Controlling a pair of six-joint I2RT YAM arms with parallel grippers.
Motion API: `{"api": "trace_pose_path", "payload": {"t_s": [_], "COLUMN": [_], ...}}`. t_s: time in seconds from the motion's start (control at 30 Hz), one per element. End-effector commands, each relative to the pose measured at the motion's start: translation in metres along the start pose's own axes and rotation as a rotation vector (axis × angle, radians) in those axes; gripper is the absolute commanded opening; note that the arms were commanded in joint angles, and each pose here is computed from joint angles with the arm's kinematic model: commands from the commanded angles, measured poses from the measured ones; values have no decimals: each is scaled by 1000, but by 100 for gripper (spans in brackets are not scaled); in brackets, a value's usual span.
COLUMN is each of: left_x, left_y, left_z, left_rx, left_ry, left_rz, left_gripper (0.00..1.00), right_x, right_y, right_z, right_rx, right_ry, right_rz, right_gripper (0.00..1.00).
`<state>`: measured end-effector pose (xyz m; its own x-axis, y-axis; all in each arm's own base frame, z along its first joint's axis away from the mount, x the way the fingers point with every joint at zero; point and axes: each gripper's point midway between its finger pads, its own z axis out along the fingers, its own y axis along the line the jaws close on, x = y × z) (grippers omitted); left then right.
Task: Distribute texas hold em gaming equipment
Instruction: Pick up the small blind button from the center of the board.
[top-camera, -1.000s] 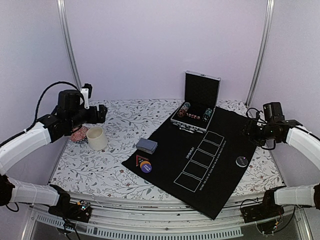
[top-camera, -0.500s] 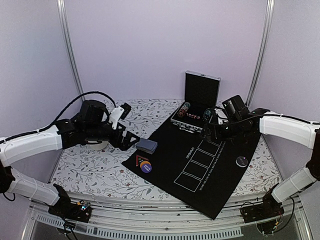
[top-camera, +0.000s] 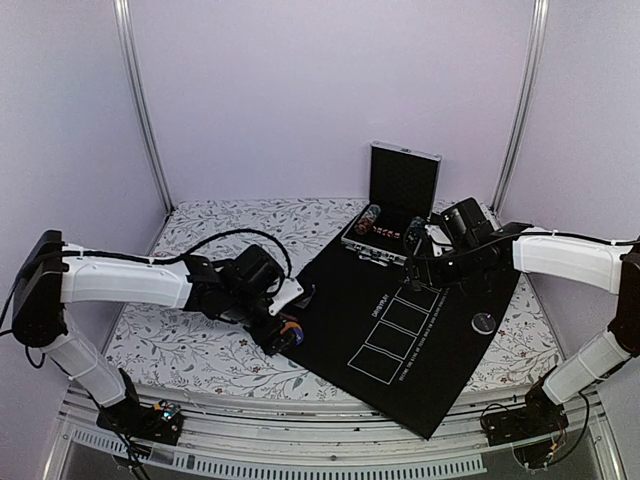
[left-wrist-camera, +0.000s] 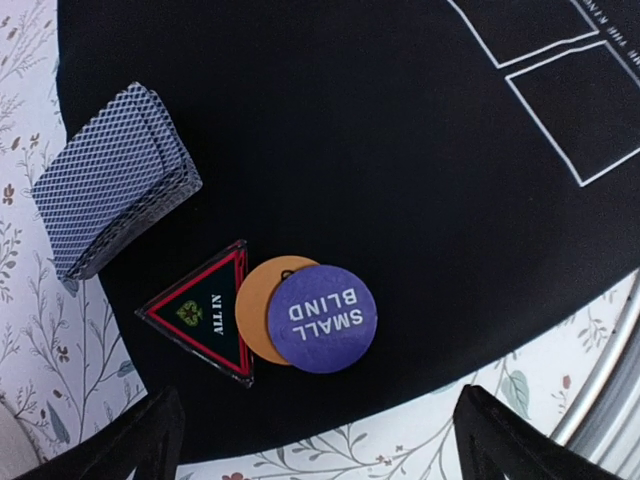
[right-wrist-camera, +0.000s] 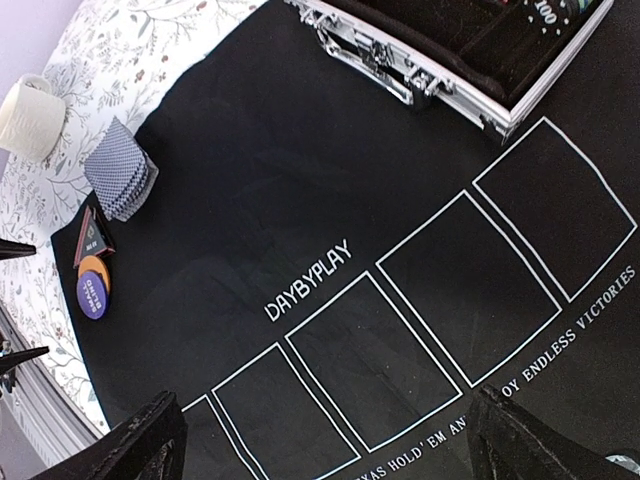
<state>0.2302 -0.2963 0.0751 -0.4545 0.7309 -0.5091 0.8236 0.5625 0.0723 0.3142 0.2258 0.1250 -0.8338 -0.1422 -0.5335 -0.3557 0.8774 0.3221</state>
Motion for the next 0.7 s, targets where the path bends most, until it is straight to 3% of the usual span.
{"api": "trace_pose_path", "payload": {"t_s": [0.0,0.27,0.67], "left_x": [-2,1,16], "left_y": [5,8,7], "left_z": [12,38,61], "left_rx": [-76,-104,-100], "left_ry": [52,132,208], "left_rz": [54,82,115], "left_gripper": [97,82,80], "right_x": [10,15,20], "right_y": [3,2,2], "right_z": [8,13,19], "right_rx": [-31,-33,-44], "right_ry": [16,36,54], "right_rz": [-7,-2,6], "right_gripper": [99,99,99]}}
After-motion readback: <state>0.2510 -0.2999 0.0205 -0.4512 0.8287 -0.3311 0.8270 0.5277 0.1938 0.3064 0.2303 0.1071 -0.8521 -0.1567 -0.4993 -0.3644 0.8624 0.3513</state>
